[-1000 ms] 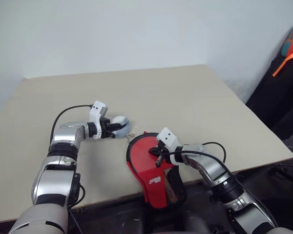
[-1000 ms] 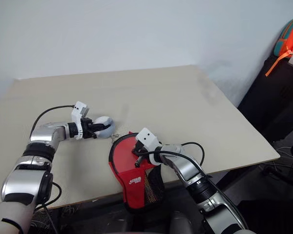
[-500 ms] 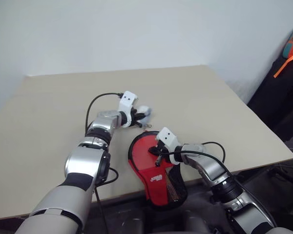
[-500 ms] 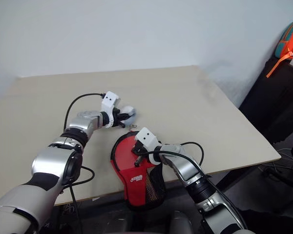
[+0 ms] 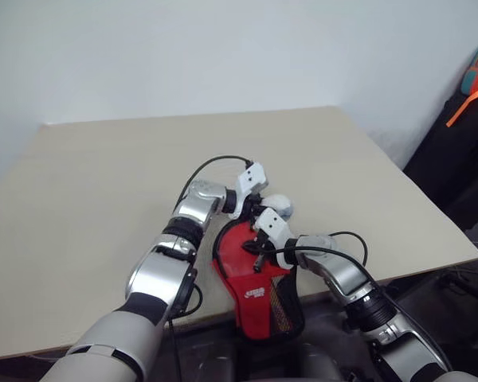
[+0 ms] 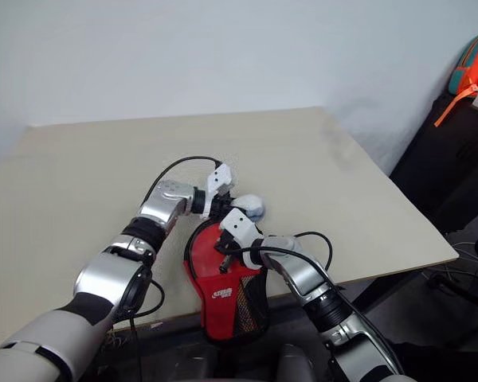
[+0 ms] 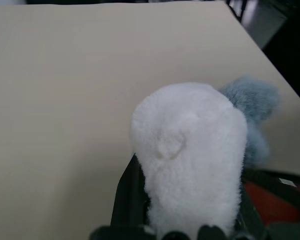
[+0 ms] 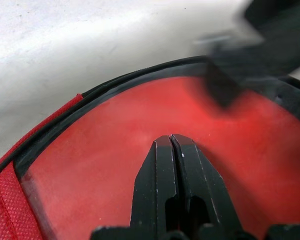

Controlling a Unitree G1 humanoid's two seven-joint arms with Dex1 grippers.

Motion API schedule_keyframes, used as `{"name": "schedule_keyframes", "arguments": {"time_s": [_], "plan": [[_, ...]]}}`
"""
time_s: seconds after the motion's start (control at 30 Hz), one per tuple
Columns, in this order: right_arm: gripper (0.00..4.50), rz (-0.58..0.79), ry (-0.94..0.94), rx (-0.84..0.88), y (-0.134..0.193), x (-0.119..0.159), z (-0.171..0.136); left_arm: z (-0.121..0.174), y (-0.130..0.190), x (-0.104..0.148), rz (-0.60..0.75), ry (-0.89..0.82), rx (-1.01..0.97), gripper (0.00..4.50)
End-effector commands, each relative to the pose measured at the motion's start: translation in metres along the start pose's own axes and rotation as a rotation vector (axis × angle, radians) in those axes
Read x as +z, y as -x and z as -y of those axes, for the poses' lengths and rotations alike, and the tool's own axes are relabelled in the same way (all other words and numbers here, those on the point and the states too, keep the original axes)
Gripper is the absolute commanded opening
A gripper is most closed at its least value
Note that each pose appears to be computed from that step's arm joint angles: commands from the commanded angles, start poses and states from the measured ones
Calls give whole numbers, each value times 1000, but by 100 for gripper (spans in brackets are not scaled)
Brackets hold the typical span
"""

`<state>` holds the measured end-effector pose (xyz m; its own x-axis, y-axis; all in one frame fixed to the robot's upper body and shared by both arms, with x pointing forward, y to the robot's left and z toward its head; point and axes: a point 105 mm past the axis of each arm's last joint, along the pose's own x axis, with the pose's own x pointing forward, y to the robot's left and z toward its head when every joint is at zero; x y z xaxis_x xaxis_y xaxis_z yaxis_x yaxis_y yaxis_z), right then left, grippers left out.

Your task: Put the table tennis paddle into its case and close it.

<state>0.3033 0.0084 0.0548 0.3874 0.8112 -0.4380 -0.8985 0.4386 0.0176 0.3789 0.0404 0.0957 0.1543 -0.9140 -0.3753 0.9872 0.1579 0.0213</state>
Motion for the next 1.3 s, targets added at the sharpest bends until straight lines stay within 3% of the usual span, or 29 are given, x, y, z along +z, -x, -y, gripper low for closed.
{"name": "schedule_keyframes", "arguments": {"time_s": [0.03, 0.23, 0.4, 0.57, 0.63, 0.83, 1.03, 1.1, 1.2, 1.3], "plan": [[0, -28, 5, -2, -1, -6, 0, 3, 8, 13, 16, -106, -38, 35], [0, -27, 10, 1, -1, -4, 1, 5, 21, -1, -49, -97, -61, 35], [0, -29, 14, 0, 0, -4, 2, 2, 21, -3, -55, -127, -28, 214], [0, -34, 16, 2, 2, -6, 2, -1, 32, 10, 5, -113, -9, 403], [0, -36, 18, 5, 3, -6, 2, -4, 39, 16, 35, -71, 11, 447], [0, -46, 60, 33, 17, -5, -3, -16, 73, 32, 137, 50, 82, 447], [0, -47, 99, 52, 55, 2, -7, -13, 112, 51, 264, 117, 113, 447], [0, -43, 96, 32, 68, 6, -4, -14, 122, 51, 289, 122, 158, 409], [58, -42, 94, 6, 86, 13, 2, -11, 130, 45, 311, 153, 203, 318], [164, -37, 98, -16, 100, 23, 8, -1, 129, 31, 304, 193, 213, 206]]}}
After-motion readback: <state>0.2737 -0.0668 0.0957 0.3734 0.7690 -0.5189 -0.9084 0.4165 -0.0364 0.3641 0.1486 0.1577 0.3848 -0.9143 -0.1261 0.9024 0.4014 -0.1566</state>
